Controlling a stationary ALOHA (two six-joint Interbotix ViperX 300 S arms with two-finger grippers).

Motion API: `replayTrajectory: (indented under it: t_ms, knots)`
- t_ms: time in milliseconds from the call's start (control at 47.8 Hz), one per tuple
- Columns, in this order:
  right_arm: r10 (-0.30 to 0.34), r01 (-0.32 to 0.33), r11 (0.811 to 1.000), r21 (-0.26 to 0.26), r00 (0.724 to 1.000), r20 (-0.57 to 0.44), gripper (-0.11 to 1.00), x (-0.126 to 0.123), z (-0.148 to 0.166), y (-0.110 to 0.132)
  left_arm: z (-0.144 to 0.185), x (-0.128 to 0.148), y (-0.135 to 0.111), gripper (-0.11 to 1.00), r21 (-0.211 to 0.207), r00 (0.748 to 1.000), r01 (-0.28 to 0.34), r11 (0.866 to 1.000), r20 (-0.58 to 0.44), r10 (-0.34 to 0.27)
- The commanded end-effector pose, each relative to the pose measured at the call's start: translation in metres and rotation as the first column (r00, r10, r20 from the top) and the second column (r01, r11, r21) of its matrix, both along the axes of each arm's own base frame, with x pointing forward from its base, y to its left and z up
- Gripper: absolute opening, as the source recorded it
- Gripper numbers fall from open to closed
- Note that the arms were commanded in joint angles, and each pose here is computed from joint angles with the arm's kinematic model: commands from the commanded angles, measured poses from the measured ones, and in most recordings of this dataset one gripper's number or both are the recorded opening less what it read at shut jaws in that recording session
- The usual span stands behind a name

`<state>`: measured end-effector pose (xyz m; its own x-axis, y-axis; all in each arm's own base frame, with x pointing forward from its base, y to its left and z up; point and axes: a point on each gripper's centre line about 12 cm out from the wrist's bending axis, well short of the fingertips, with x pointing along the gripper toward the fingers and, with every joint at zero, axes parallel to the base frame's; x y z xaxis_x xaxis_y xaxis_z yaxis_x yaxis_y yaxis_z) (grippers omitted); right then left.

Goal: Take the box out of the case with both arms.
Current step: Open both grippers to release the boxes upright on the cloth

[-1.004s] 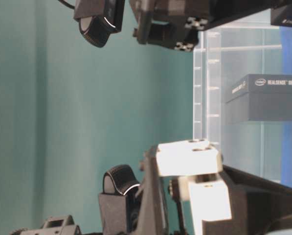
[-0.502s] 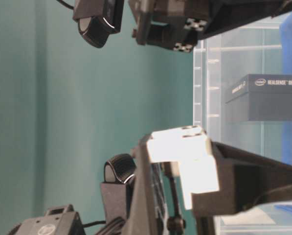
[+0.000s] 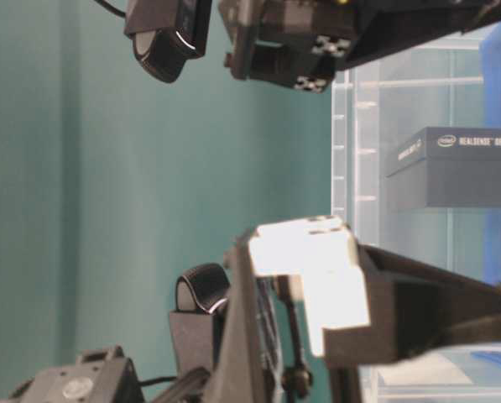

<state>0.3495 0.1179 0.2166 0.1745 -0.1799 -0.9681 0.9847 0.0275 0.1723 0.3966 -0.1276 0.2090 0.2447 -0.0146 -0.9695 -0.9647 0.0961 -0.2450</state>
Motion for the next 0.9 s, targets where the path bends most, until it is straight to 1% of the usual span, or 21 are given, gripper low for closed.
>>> replayTrajectory:
  t_ms: [0,167,272,502,606,711,774,878]
  knots:
    - [-0.009,0.008,1.0,0.019,0.998,0.055,0.92,-0.001,0.026,-0.002,0.032,0.003,0.002,0.87,-0.023,0.998,-0.01,1.0,0.063,0.012]
    - [-0.022,0.022,1.0,0.011,0.998,0.051,0.91,-0.005,0.047,-0.005,0.052,-0.001,0.004,0.87,-0.012,0.999,-0.015,1.0,0.037,0.015]
    - [-0.034,0.034,0.999,0.005,0.998,0.047,0.91,-0.01,0.065,-0.009,0.07,-0.004,0.008,0.87,-0.009,0.999,-0.024,1.0,0.031,0.025]
    - [0.0,0.0,1.0,-0.005,0.998,0.065,0.91,-0.015,0.106,-0.021,0.119,-0.011,0.02,0.87,-0.013,0.996,-0.045,0.999,0.07,0.046]
    - [0.015,-0.013,1.0,-0.026,0.997,0.074,0.91,-0.015,0.123,-0.028,0.14,-0.016,0.024,0.87,-0.002,0.998,-0.026,1.0,0.065,0.026]
    - [0.024,-0.02,0.998,-0.056,0.997,0.076,0.91,-0.016,0.141,-0.035,0.155,-0.018,0.029,0.87,0.009,0.999,-0.022,1.0,0.048,0.022]
    - [0.028,-0.023,0.998,-0.064,0.997,0.073,0.91,-0.016,0.15,-0.038,0.164,-0.018,0.032,0.87,0.014,0.999,-0.024,1.0,0.044,0.024]
    - [0.041,-0.037,0.997,-0.072,0.997,0.062,0.91,-0.019,0.162,-0.041,0.175,-0.017,0.033,0.87,0.021,0.999,-0.009,1.0,0.041,0.008]
